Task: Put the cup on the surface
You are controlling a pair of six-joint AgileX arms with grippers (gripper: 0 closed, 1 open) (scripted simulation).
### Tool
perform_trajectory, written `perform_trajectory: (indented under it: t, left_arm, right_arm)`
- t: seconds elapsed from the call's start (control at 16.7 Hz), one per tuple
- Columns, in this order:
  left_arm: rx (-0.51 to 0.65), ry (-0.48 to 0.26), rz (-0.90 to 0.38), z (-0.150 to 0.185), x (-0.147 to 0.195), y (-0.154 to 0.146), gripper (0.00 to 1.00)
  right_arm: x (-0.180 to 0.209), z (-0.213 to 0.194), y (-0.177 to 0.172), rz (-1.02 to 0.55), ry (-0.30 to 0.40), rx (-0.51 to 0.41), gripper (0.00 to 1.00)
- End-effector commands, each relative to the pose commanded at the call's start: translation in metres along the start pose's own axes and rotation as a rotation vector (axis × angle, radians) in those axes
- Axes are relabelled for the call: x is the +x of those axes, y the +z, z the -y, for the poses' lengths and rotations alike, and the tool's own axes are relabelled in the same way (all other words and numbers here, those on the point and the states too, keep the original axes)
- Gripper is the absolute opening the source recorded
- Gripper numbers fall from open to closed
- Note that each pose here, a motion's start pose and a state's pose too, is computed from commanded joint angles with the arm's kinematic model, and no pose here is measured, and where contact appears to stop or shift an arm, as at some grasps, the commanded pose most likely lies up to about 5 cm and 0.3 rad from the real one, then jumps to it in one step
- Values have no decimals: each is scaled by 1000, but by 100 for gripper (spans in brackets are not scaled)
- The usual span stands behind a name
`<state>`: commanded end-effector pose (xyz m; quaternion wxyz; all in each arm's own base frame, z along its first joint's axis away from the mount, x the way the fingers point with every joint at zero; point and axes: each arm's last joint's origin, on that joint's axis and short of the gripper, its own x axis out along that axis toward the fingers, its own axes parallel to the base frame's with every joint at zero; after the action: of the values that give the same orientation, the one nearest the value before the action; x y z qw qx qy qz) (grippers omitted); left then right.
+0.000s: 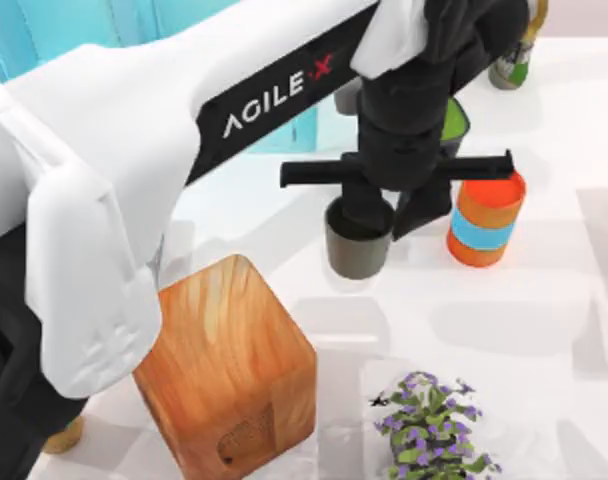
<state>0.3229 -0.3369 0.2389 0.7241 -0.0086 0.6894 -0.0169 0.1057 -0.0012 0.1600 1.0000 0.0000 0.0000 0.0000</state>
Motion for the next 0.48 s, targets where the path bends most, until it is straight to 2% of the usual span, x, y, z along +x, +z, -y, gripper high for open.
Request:
perform_trajectory:
  t: [0.3,0.48]
  left_arm:
    - [5,15,-14,-6,43,-3,0]
    - [8,8,-7,-7,53,-5,0]
  right_arm:
    - [0,0,0,0,0,0,100]
    - [0,0,0,0,0,0,100]
